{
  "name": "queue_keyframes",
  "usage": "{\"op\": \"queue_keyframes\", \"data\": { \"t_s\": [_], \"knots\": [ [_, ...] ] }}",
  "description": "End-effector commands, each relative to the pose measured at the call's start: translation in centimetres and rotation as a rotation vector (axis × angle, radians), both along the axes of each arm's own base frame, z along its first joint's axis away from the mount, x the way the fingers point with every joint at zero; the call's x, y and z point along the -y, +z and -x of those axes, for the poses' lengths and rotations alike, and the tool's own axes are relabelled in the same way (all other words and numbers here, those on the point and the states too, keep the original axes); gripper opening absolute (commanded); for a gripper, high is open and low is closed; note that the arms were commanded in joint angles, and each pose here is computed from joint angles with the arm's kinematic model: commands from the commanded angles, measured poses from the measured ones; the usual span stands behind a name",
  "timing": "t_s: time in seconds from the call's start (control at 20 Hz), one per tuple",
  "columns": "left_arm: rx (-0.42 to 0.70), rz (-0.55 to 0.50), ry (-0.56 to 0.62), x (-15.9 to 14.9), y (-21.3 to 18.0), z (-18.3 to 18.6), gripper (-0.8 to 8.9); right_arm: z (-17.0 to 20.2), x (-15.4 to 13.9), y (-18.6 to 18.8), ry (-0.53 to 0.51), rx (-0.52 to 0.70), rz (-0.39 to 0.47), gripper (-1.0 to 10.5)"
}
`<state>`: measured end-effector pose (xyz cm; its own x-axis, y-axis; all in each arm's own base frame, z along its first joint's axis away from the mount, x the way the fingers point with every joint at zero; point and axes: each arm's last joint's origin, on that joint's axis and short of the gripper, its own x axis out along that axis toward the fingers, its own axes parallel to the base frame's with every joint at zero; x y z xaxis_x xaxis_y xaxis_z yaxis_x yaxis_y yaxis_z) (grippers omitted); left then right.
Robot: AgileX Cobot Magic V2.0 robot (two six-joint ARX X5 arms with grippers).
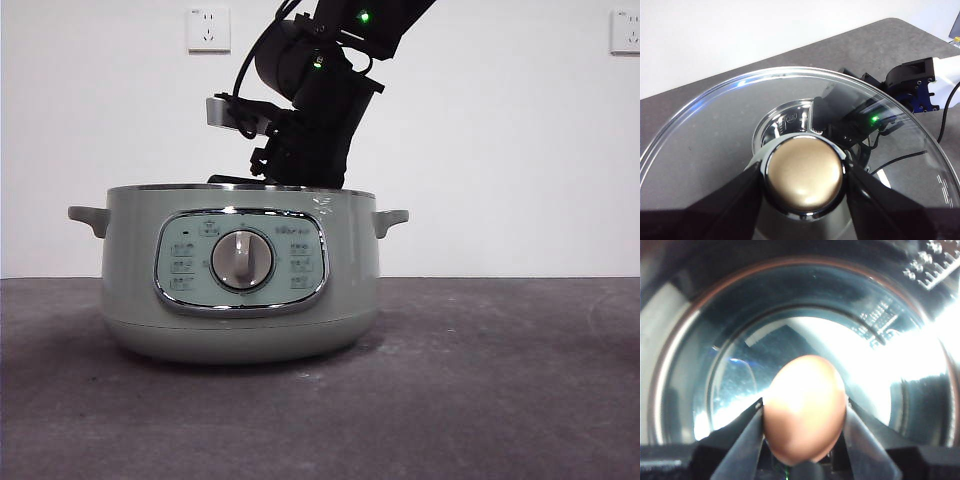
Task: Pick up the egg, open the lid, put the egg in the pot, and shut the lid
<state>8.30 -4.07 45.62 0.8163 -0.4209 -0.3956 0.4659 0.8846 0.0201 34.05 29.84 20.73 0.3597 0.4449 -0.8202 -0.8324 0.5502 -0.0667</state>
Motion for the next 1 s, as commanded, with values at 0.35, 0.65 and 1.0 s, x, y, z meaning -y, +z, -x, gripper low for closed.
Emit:
{"op": "queue_keyframes", "data": {
  "t_s": [0.35,0.65,1.0],
  "knots": [
    [0.045,0.026,-0.004,-0.2,0.7,0.5,-0.08,0.4,0.0,1.6,-0.038,0.019,-0.028,4.5],
    [0.012,-0.012,-0.015,0.9,0.3,-1.7,-0.08,5.1,6.4,15.4,-0.313,0.339,-0.067,4.4],
    [-0.066,-0.047,-0.083,5.3,-1.8,-10.5,-0.08,14.3,15.8,26.6,-0.429,0.559,-0.327,4.4]
  ]
}}
